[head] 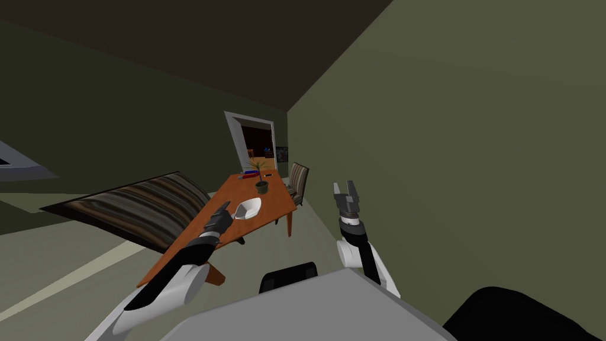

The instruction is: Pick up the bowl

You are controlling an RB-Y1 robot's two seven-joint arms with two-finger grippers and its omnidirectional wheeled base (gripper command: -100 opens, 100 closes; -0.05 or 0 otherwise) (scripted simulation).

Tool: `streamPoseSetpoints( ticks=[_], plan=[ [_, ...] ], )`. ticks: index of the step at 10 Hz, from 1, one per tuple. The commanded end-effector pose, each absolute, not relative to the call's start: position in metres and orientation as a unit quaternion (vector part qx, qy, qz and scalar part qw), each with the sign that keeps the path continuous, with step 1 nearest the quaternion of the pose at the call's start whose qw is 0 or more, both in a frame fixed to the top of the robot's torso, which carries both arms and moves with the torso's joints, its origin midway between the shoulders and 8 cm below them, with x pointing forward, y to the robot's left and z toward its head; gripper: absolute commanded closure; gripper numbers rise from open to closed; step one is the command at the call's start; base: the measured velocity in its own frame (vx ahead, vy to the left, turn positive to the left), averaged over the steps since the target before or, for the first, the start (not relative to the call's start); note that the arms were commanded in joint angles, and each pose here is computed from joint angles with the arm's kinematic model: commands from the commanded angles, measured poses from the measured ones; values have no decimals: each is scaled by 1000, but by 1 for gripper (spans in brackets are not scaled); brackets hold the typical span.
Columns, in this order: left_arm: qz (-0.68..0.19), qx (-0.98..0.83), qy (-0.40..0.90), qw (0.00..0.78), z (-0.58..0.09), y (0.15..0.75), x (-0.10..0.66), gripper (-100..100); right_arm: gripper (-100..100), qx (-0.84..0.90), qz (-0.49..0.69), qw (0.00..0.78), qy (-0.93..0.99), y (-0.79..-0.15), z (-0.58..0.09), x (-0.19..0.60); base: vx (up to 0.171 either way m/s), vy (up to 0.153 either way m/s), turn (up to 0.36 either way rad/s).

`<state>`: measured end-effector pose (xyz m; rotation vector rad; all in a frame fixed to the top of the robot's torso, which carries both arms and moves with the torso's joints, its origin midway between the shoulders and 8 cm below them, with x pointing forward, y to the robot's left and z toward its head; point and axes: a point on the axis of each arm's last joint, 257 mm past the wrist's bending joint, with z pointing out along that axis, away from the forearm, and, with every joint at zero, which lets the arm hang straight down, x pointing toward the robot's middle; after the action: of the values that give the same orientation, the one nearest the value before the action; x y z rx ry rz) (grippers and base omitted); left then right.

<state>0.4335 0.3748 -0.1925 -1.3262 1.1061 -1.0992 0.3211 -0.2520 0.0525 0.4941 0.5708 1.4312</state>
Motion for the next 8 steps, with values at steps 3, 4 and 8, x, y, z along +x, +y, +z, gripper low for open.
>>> streamPoseSetpoints(
  ticks=[3, 4, 8],
  plan=[
    [-435, -594, 470, 488, -223, 387, 436, -100, 0, 221, 640, 690, 255, -252, 52, 321, -12, -7, -2],
    [-429, -599, 473, 482, -228, 388, 435, -100, 0, 221, 640, 690, 255, -252, 52, 321, 0, 0, 0],
    [-400, -637, 481, 450, -257, 400, 434, -100, 0, 221, 640, 690, 255, -252, 52, 321, 10, -3, -12]
  ],
)
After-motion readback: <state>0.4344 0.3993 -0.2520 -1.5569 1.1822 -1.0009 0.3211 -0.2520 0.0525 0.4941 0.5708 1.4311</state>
